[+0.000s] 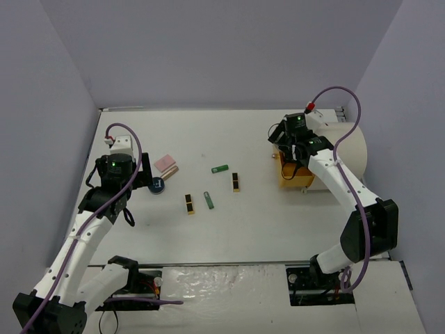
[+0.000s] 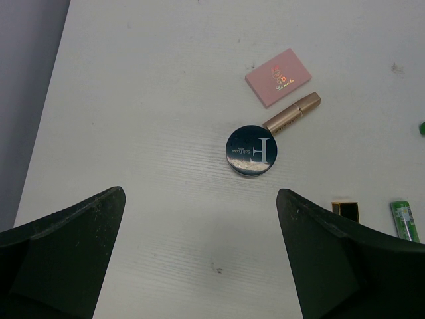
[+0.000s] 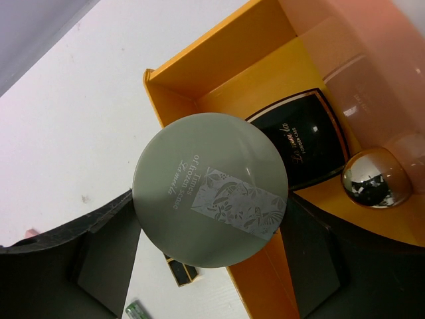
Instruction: Organize the makeup
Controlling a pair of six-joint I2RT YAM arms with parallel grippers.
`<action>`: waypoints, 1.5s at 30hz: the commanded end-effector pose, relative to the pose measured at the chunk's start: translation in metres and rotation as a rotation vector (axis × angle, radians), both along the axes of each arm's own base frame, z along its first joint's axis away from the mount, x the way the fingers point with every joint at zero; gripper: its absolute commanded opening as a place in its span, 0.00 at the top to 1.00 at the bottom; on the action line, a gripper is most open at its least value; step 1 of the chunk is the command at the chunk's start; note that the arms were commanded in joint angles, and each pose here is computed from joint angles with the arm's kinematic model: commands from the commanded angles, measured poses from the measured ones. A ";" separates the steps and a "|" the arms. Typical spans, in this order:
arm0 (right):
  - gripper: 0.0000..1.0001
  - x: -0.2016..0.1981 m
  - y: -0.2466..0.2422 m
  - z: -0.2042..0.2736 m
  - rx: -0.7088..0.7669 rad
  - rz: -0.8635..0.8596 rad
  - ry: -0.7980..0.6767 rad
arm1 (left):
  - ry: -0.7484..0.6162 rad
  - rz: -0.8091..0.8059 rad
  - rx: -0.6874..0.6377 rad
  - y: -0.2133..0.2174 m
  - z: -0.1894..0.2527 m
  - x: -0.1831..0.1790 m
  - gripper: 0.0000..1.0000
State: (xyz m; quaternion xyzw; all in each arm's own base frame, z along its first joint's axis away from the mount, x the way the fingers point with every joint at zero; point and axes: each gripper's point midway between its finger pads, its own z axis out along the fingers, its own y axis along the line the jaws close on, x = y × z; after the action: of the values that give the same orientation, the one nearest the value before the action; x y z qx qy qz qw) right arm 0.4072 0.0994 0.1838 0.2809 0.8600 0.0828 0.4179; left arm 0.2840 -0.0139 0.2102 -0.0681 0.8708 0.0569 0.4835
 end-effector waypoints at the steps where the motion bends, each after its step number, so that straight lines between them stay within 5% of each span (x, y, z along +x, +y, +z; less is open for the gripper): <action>1: 0.56 0.004 -0.011 0.022 0.039 -0.080 -0.078 | -0.093 0.016 -0.035 0.000 0.030 0.009 0.03; 25: 0.12 0.007 -0.022 0.034 0.085 -0.124 -0.106 | -0.089 0.014 -0.037 -0.001 0.029 0.009 0.03; 45: 0.08 0.004 0.024 0.111 -0.021 0.087 -0.270 | -0.067 0.019 -0.055 -0.004 0.021 0.011 0.03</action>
State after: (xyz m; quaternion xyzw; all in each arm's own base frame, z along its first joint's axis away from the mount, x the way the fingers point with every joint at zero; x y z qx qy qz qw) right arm 0.4135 0.1054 0.2223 0.2801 0.8400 0.1040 0.4529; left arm 0.2841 -0.0146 0.2101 -0.0721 0.8706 0.0540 0.4837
